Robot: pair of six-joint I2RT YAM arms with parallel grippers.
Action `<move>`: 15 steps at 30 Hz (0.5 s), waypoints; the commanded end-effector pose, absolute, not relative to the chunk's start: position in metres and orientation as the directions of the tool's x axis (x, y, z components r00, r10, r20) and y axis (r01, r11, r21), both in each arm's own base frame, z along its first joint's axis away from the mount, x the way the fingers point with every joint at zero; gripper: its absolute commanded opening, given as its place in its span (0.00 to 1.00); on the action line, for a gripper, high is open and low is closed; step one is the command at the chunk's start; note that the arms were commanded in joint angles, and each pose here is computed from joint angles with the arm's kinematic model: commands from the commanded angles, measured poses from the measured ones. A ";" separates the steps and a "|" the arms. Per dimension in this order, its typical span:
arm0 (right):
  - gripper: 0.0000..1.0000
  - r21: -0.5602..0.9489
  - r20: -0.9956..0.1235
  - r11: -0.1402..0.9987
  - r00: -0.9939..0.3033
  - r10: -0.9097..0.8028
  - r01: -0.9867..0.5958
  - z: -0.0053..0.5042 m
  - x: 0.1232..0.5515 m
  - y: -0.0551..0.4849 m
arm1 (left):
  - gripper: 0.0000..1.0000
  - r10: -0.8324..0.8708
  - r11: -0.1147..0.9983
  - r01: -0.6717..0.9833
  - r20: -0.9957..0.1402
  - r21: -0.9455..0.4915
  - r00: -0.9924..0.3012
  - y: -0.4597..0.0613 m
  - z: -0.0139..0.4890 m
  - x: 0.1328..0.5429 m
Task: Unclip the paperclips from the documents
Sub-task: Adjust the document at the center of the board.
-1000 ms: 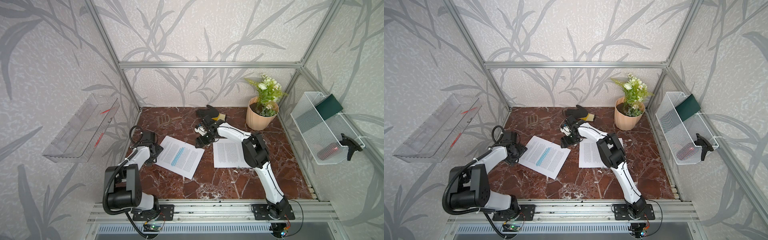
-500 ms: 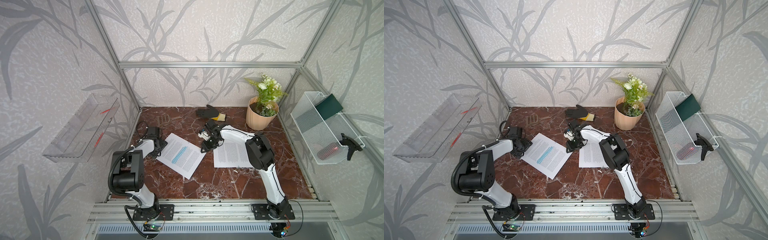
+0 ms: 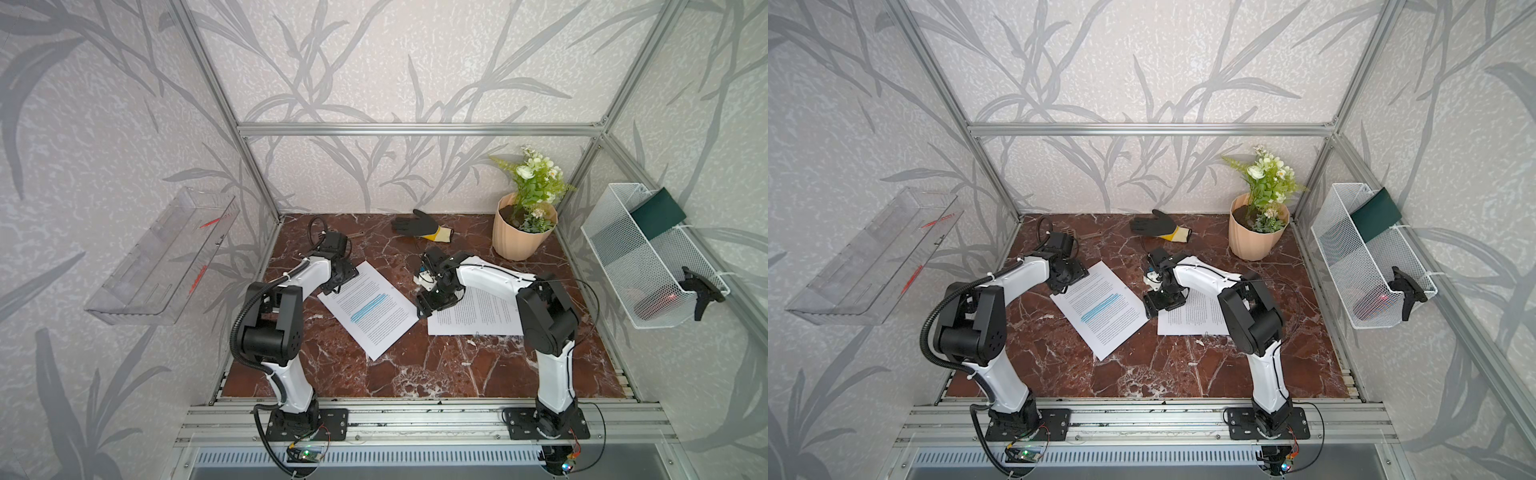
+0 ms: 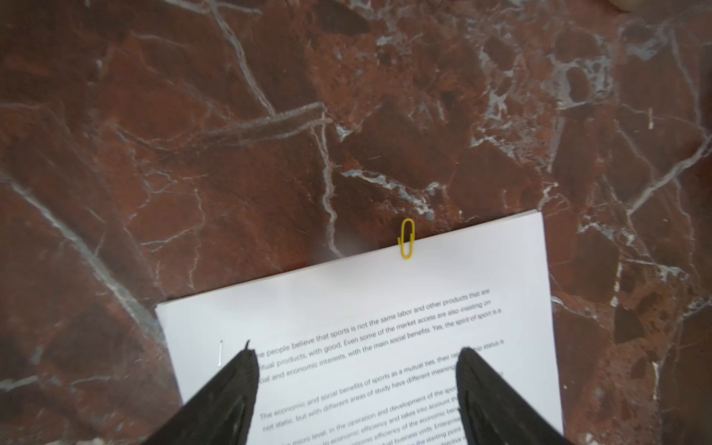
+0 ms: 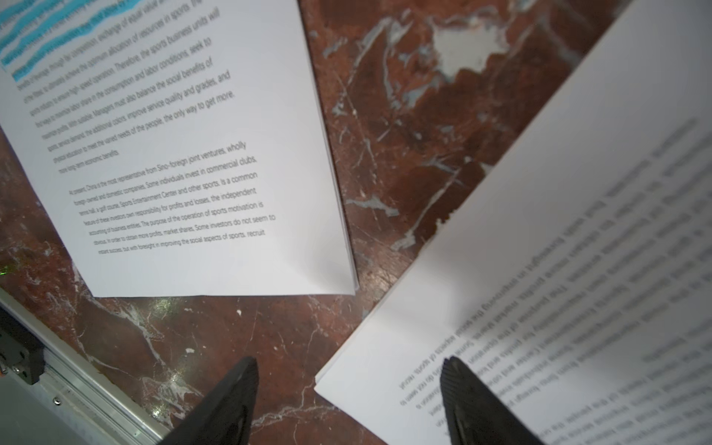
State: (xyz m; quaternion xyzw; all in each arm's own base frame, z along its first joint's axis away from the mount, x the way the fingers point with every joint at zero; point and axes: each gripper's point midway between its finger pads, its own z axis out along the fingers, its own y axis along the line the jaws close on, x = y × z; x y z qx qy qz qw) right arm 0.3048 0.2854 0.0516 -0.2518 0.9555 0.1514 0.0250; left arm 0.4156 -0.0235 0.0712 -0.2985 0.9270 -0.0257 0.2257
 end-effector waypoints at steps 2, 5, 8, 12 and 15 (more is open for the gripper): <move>0.79 0.231 -0.215 0.813 -0.843 -0.492 -0.534 0.089 0.326 0.286 | 0.88 -0.555 0.812 -0.571 -0.458 -0.120 -0.694 0.005 0.112 0.406; 0.81 0.347 -0.285 0.741 -0.818 -0.500 -0.574 0.107 0.334 0.320 | 0.93 -0.614 0.777 -0.603 -0.423 -0.179 -0.666 0.017 0.112 0.404; 0.81 0.389 -0.322 0.713 -0.811 -0.488 -0.583 0.110 0.347 0.347 | 0.94 -0.681 0.729 -0.635 -0.377 -0.258 -0.628 0.026 0.098 0.403; 0.81 0.438 -0.321 0.692 -0.819 -0.476 -0.574 0.096 0.360 0.371 | 0.94 -0.719 0.695 -0.636 -0.332 -0.336 -0.610 0.033 0.077 0.407; 0.81 0.450 -0.311 0.701 -0.833 -0.459 -0.554 0.082 0.369 0.379 | 0.94 -0.720 0.693 -0.616 -0.319 -0.373 -0.617 0.031 0.063 0.414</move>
